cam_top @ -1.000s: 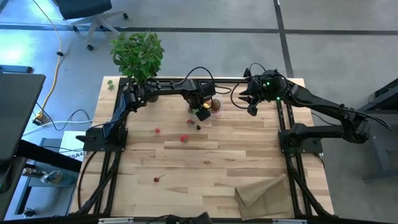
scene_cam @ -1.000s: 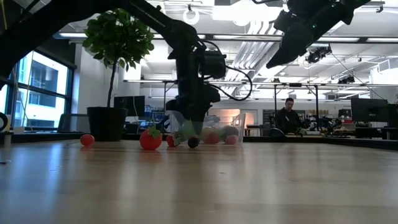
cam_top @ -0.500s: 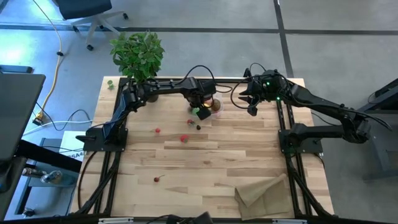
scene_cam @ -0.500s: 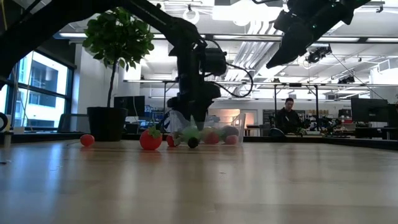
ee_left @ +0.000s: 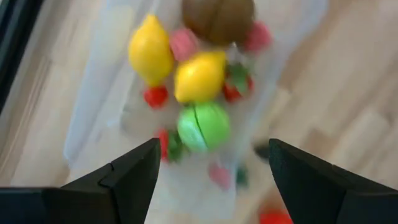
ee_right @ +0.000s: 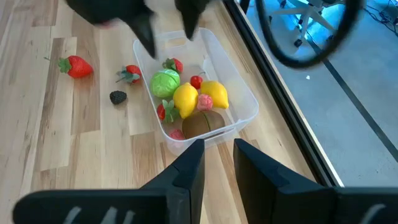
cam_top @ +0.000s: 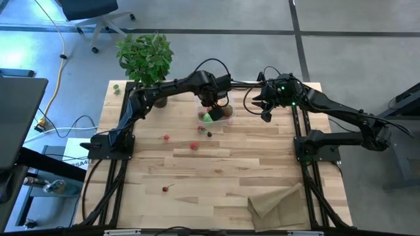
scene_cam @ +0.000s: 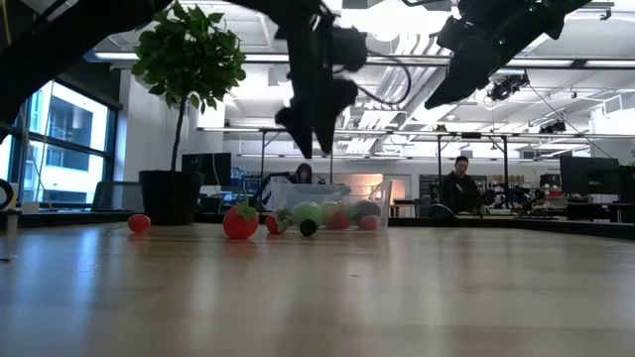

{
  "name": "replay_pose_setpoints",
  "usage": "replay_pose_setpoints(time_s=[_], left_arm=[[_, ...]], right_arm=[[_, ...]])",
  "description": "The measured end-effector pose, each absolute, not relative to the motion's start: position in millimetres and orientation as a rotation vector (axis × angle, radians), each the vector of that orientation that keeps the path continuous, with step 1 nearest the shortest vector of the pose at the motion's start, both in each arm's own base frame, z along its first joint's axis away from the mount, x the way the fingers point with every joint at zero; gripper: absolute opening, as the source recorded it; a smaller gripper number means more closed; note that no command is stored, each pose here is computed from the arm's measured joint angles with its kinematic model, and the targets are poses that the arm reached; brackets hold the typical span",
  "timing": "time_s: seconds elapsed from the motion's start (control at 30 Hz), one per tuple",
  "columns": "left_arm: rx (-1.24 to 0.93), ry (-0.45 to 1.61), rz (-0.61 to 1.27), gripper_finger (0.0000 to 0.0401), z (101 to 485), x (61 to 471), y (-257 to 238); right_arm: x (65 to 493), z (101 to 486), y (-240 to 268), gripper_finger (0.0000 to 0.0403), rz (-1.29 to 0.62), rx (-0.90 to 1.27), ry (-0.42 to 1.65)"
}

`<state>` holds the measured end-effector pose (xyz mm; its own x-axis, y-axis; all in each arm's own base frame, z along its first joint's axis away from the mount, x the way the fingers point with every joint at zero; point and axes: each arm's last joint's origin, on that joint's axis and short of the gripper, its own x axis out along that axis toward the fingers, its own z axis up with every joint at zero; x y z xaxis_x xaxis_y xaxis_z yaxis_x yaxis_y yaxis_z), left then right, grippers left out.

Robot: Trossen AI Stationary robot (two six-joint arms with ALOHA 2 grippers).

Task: Pick and placing Produce into tupperware
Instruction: Put the bottom strawberry into the transparent bin

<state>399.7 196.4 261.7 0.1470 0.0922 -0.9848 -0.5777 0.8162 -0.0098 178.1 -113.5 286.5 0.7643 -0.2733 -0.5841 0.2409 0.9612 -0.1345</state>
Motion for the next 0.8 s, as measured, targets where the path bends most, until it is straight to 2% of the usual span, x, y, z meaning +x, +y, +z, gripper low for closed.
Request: replay_pose_setpoints(time_s=[0.17,0.37,0.6,0.8], left_arm=[[-0.414,1.498,0.505,0.0285,285,396,155],[-0.318,1.449,0.557,0.0284,299,408,92],[-0.293,1.436,0.544,0.0284,299,415,45],[-0.313,1.501,0.53,0.0284,282,415,19]], right_arm=[[178,287,-114,0.0076,-0.279,-0.052,0.643],[178,287,-113,0.0076,-0.279,-0.053,0.643],[178,287,-113,0.0076,-0.279,-0.052,0.642],[178,287,-113,0.0076,-0.279,-0.053,0.643]])
